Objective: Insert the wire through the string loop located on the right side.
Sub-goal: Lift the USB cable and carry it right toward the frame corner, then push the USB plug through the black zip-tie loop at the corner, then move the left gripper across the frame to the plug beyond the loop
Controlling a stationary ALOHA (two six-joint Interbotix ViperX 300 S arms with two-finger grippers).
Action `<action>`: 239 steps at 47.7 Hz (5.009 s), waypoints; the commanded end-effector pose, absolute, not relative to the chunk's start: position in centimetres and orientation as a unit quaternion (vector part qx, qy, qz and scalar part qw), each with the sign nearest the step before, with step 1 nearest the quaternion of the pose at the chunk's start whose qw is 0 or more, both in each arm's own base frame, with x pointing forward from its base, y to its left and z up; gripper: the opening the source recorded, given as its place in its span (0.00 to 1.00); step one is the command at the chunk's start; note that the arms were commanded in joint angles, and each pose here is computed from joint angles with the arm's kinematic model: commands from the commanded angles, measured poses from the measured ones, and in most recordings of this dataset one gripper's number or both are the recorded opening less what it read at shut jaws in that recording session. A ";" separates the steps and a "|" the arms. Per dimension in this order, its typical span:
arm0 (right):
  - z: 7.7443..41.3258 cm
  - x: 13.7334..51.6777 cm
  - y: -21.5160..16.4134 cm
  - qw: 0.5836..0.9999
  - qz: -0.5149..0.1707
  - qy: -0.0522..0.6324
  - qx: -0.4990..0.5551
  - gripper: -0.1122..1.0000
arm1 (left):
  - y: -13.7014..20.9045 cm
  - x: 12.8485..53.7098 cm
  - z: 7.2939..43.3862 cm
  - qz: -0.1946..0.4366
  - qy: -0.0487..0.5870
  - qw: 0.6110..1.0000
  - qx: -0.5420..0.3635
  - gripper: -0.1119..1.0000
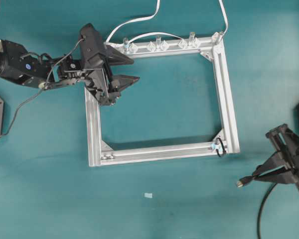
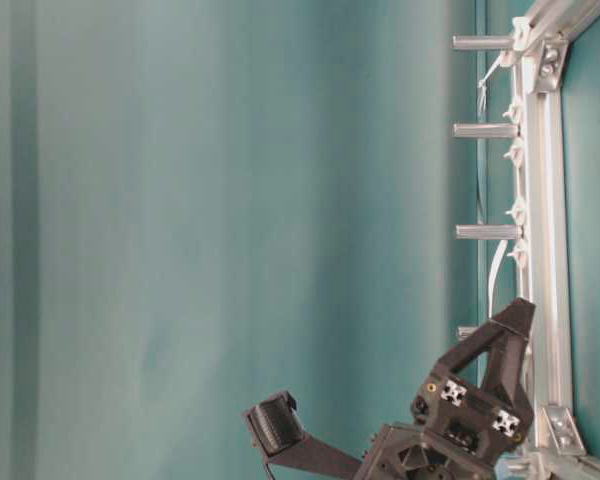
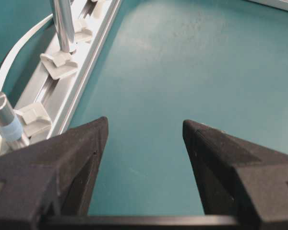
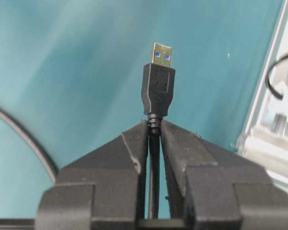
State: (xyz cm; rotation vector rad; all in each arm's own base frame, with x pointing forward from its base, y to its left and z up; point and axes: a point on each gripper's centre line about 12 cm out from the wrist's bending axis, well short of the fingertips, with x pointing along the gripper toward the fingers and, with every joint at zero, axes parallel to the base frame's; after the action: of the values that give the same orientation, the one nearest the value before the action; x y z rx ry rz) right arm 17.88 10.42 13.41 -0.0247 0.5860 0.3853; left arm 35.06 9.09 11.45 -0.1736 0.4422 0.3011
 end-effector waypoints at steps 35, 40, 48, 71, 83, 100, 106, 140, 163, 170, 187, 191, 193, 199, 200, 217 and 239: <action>12.9 17.1 8.8 0.943 0.168 0.286 -0.007 0.20 | 9.1 35.4 12.9 0.147 0.196 0.966 -0.087 0.69; 12.7 17.2 8.3 0.945 0.156 0.289 -0.004 0.20 | 9.1 35.4 12.9 0.147 0.196 0.966 -0.087 0.69; 12.5 17.3 7.5 0.947 0.137 0.291 0.000 0.20 | 9.1 35.4 13.0 0.147 0.195 0.966 -0.087 0.69; 12.7 17.8 4.9 0.956 0.075 0.282 0.016 0.20 | 9.1 35.5 13.0 0.147 0.195 0.966 -0.087 0.69; 13.0 17.7 4.0 0.962 0.057 0.268 0.020 0.20 | 9.1 35.5 13.0 0.147 0.195 0.966 -0.087 0.69; 13.1 17.6 3.9 0.961 0.056 0.268 0.022 0.20 | 9.1 35.5 13.0 0.147 0.195 0.966 -0.087 0.69; 13.1 17.6 3.9 0.961 0.057 0.270 0.023 0.20 | 9.1 35.5 13.0 0.147 0.195 0.966 -0.087 0.69; 12.9 17.5 3.9 0.960 0.058 0.274 0.022 0.20 | 9.2 35.7 13.2 0.147 0.192 0.966 -0.086 0.69; 13.0 17.6 4.0 0.960 0.059 0.273 0.023 0.20 | 9.2 35.8 13.3 0.147 0.190 0.967 -0.086 0.69; 13.2 17.8 4.0 0.961 0.059 0.270 0.024 0.20 | 9.2 35.9 13.4 0.147 0.189 0.967 -0.086 0.69; 13.4 18.4 4.3 0.960 0.060 0.273 0.023 0.20 | 9.1 37.1 14.0 0.141 0.180 0.970 -0.084 0.69; 13.4 18.5 4.3 0.959 0.060 0.276 0.023 0.20 | 9.0 37.4 13.9 0.140 0.183 0.969 -0.084 0.69; 13.4 18.7 4.4 0.959 0.060 0.278 0.023 0.20 | 9.0 37.5 14.0 0.139 0.184 0.969 -0.084 0.69; 13.5 19.1 4.5 0.958 0.060 0.280 0.022 0.20 | 8.9 37.9 13.8 0.137 0.190 0.968 -0.085 0.69; 13.5 19.1 4.6 0.958 0.060 0.280 0.022 0.20 | 9.0 38.0 13.8 0.137 0.190 0.968 -0.085 0.69; 13.7 20.4 4.9 0.957 0.057 0.284 0.020 0.20 | 8.4 39.0 14.6 0.127 0.185 0.971 -0.083 0.69; 13.4 22.9 5.4 0.956 0.044 0.289 0.011 0.20 | 7.3 39.7 15.0 0.112 0.188 0.972 -0.081 0.69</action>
State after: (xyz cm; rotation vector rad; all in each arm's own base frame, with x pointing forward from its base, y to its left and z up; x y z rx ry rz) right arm 21.95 5.25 12.69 0.0228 0.6247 0.0965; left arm 39.07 7.57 13.86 -0.1624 0.4049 0.2367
